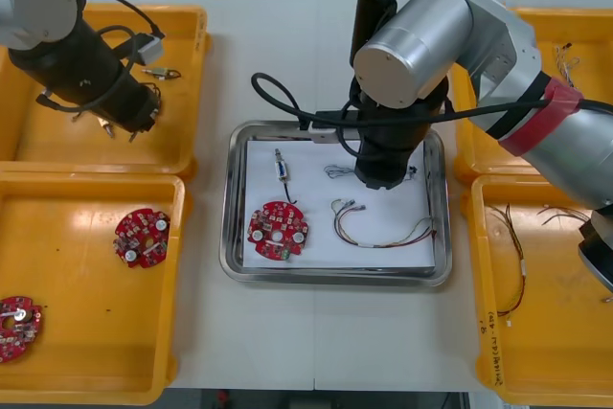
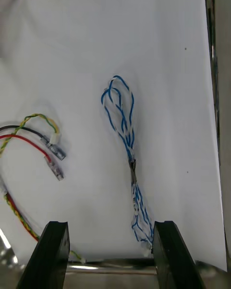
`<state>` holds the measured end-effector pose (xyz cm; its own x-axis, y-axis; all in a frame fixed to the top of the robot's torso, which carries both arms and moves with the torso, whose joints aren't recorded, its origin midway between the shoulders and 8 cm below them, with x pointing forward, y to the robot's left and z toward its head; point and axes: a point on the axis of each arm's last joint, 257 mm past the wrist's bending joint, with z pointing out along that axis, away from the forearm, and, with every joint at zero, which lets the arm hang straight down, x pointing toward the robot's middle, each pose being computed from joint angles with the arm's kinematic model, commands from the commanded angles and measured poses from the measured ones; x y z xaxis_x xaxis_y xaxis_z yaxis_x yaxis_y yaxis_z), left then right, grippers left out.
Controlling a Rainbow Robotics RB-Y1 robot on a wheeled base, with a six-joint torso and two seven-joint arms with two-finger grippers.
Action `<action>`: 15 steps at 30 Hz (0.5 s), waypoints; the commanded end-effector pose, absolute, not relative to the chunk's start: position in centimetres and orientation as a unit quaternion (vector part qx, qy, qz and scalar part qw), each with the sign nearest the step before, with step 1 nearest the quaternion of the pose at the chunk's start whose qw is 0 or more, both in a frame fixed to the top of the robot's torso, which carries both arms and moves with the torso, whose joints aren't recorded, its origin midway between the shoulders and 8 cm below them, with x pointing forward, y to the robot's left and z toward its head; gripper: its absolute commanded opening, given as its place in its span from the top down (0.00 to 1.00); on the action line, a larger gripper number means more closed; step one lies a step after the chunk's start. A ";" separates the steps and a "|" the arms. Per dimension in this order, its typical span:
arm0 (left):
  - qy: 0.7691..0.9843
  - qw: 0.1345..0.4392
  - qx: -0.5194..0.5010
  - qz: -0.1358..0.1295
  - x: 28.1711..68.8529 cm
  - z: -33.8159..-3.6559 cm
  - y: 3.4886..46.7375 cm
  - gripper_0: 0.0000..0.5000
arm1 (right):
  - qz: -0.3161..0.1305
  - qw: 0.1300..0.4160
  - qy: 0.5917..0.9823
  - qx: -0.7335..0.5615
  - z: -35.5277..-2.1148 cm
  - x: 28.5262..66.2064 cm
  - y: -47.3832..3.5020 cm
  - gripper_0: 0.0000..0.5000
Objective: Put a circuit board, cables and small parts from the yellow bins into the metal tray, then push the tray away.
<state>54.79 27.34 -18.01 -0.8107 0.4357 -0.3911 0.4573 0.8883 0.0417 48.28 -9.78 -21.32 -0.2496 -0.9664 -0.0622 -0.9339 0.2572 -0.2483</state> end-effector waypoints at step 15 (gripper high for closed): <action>0.966 0.212 0.146 -0.014 53.3 -10.4 24.8 1.00 | -0.063 0.226 0.818 -0.525 -7.4 45.5 -12.5 0.00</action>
